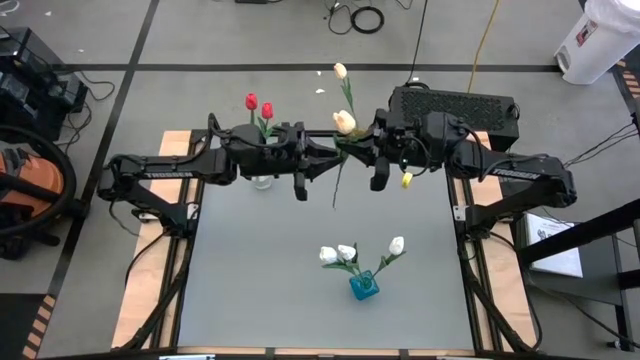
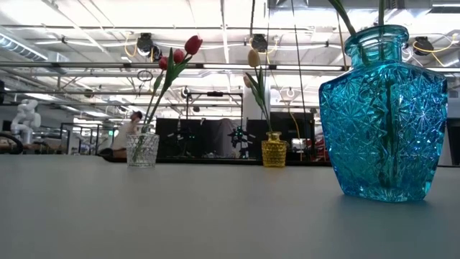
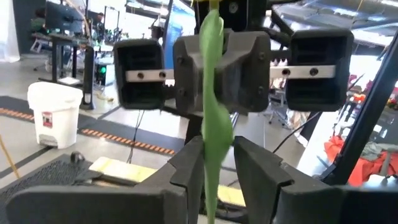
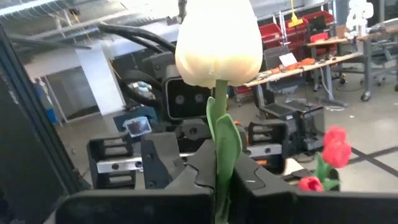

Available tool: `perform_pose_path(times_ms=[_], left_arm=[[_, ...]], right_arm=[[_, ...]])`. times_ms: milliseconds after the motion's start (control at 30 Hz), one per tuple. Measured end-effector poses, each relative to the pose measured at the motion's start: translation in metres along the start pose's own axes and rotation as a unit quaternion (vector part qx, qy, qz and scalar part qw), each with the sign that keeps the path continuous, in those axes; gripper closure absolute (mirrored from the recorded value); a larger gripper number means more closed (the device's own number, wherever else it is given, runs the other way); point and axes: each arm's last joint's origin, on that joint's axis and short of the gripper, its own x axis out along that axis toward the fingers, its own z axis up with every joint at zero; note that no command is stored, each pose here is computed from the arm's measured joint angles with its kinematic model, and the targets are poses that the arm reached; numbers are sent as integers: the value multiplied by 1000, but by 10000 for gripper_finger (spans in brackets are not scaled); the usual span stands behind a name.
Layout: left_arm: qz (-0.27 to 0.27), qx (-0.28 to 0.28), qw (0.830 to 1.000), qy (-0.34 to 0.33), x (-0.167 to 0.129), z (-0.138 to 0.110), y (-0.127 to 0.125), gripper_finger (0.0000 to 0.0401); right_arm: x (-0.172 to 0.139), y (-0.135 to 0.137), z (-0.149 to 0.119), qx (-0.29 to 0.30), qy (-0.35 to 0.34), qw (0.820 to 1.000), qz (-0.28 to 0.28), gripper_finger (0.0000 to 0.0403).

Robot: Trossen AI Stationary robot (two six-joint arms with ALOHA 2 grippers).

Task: Sort flowers into vase by color
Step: Put the light yellow tulip into the yellow vase

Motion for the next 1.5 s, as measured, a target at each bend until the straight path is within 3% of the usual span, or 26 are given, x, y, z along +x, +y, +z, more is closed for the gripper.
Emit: perform_pose_path(times_ms=[467,733,900,1100,1500], left_arm=[[25,0,1000,15,-13,7,0,303],[25,0,1000,11,-17,11,-1,303],[23,0,1000,4,-18,13,-2,303],[21,1,1000,-5,-22,18,-3,303],[22,-3,1000,-5,-23,19,-3,303]], right_arm=[[-49,-1,18,-62,15,990,-125,403],[-75,-7,28,-121,8,958,-259,402],[-77,-19,27,-131,23,943,-305,402],[-65,-39,21,-135,46,931,-337,402],[-39,-94,18,-128,54,932,-335,402]])
